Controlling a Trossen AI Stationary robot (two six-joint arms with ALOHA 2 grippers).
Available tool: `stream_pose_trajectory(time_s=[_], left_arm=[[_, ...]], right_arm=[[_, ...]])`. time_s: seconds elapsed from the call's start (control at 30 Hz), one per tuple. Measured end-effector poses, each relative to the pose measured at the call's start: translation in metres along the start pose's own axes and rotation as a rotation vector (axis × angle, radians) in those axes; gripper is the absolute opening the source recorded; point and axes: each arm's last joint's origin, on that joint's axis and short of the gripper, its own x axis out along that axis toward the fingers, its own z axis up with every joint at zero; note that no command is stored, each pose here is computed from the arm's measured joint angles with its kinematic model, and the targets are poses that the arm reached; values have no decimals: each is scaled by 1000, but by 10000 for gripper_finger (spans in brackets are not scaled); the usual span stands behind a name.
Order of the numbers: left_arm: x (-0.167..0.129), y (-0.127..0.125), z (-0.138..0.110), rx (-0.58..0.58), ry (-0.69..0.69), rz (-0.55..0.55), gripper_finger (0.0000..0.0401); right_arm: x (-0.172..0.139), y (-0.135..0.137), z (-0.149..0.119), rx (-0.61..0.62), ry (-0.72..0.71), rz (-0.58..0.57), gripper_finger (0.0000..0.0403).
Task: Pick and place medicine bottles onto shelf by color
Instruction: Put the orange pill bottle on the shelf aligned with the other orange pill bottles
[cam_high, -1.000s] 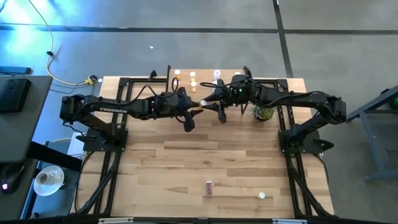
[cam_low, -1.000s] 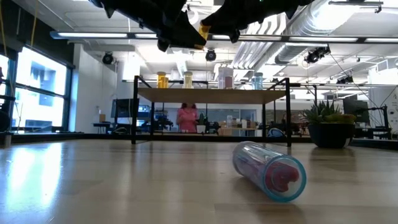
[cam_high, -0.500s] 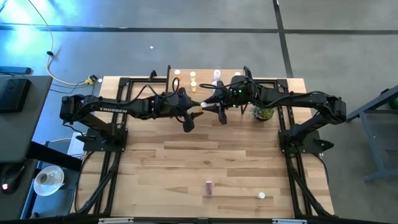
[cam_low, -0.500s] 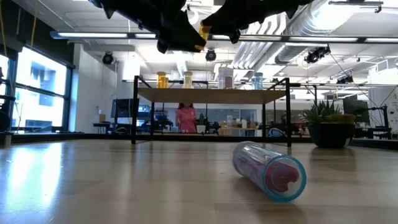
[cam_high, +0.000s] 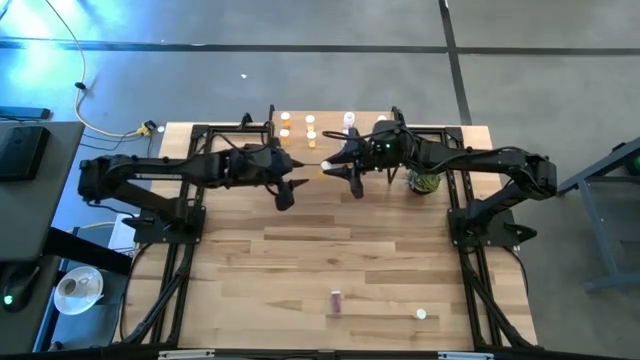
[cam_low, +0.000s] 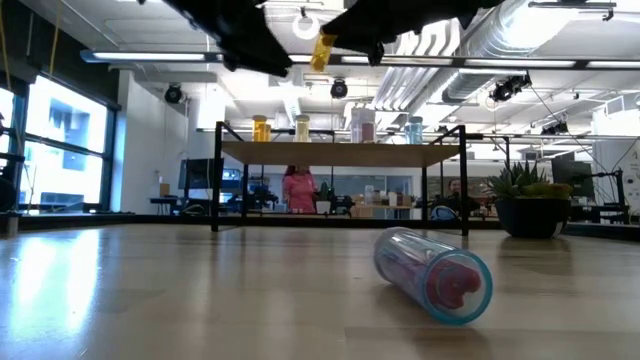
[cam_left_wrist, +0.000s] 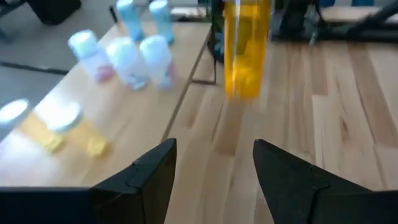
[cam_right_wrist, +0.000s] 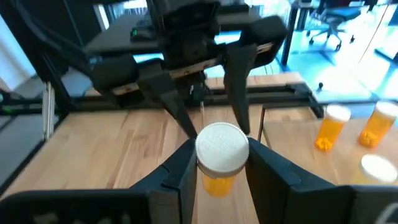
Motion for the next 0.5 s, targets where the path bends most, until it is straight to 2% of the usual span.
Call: stream_pose_trajectory(time_s=[0.1,0.23,0.5], left_arm=[[-17,3,-1,3,19,18,202],[-31,5,-18,-36,16,32,202],[-23,2,-72,-199,-84,22,201]], right_arm=[[0,0,5,1,-52,-2,105],[0,-1,9,-10,-93,-12,106],[2,-6,25,-45,-132,-70,107]])
